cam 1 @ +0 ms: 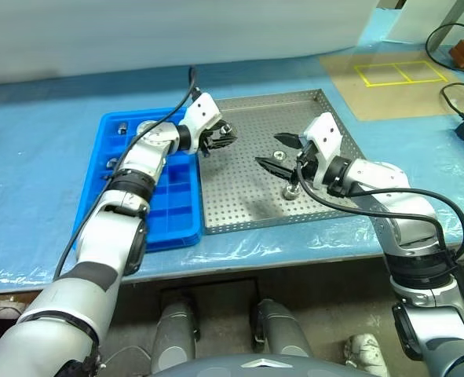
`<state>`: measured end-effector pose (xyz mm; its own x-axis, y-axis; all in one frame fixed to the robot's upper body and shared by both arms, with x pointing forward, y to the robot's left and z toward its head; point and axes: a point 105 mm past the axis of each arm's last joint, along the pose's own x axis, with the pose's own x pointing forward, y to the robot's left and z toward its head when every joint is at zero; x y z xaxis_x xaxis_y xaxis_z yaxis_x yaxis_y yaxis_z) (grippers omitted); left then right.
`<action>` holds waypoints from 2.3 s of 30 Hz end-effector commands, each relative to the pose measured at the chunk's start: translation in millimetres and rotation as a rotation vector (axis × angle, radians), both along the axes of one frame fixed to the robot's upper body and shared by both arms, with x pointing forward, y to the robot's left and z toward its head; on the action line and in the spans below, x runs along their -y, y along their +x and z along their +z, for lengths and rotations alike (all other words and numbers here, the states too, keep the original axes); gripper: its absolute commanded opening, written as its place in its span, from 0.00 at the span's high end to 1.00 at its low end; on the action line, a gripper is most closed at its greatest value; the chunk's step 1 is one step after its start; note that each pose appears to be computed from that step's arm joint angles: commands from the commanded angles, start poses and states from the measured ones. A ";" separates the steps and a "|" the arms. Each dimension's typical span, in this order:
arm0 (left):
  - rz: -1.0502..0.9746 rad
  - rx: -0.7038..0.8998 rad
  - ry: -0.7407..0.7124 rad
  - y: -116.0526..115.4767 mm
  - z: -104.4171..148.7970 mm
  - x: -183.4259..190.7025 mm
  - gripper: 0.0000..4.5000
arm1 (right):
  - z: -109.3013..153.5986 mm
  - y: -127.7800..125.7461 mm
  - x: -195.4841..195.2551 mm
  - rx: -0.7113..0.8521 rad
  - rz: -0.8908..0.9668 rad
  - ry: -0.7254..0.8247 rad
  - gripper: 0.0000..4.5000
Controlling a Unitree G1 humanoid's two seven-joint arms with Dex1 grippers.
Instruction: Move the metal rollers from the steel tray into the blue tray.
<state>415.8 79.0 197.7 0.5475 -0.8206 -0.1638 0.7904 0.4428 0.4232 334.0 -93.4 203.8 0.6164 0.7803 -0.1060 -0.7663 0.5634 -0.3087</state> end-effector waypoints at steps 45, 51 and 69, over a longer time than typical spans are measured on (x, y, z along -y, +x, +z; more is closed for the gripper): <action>0.361 -0.248 0.016 -134.6 -76.8 -119.8 0.58 | -22.7 -9.3 -121.2 -0.020 0.603 -0.083 0.22; 0.342 -0.257 0.029 -132.8 -81.1 -114.3 0.42 | -23.9 -7.8 -117.4 -0.018 0.579 -0.087 0.22; 0.154 -0.099 -0.166 -117.6 -6.0 -74.0 0.16 | -23.7 17.8 -64.4 -0.052 0.350 -0.060 0.22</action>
